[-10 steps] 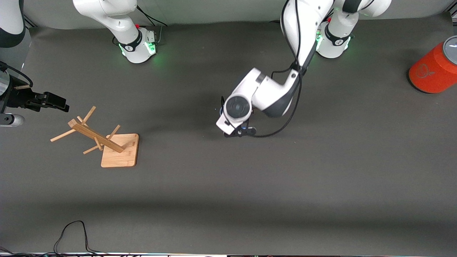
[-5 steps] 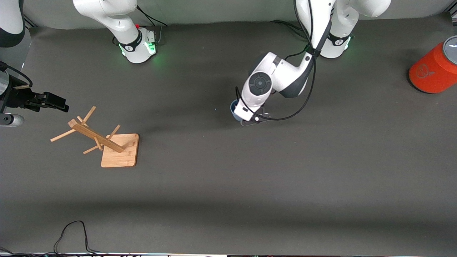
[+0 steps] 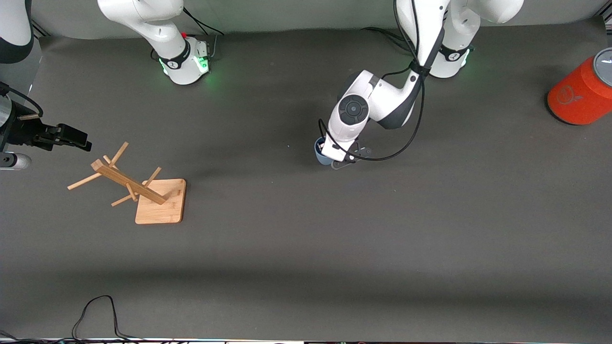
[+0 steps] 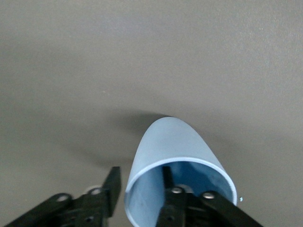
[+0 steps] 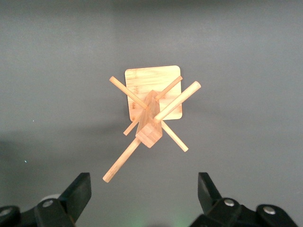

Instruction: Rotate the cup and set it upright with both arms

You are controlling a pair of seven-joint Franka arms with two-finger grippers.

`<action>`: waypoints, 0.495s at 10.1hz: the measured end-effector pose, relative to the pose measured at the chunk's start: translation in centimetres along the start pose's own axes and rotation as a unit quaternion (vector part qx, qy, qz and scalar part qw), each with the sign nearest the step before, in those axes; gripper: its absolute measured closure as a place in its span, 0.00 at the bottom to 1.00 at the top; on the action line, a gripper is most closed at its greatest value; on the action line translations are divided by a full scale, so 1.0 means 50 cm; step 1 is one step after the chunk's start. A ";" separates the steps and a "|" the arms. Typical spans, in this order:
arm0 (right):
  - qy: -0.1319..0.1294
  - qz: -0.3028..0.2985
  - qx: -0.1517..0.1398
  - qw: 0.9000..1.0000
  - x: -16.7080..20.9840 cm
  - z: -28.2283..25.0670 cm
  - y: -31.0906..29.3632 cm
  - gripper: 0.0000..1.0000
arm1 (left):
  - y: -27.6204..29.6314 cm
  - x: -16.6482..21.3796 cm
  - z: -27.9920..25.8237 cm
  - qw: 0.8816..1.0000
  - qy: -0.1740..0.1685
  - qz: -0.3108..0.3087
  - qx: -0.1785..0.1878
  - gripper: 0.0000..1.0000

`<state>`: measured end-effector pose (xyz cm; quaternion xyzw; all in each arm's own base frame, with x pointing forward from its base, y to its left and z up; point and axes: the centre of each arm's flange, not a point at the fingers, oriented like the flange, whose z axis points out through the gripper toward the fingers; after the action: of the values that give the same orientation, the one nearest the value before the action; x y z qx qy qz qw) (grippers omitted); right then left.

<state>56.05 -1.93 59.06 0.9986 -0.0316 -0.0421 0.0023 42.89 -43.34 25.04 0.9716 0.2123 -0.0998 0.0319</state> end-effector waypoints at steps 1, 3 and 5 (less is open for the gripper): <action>0.000 0.000 0.000 1.000 0.000 0.000 0.000 0.00 | -0.001 -0.004 -0.020 1.000 -0.002 -0.002 0.003 0.33; 0.000 0.000 0.000 1.000 0.000 0.001 0.000 0.00 | -0.016 0.001 -0.106 1.000 0.004 0.007 0.017 0.02; -0.001 0.000 0.000 1.000 0.002 0.003 -0.001 0.00 | -0.048 0.066 -0.255 0.999 0.036 0.000 -0.008 0.00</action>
<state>56.12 -1.90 58.89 0.9986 -0.0313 -0.0435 0.0024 47.12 -38.50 36.79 0.9743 0.2137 -0.0632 0.0317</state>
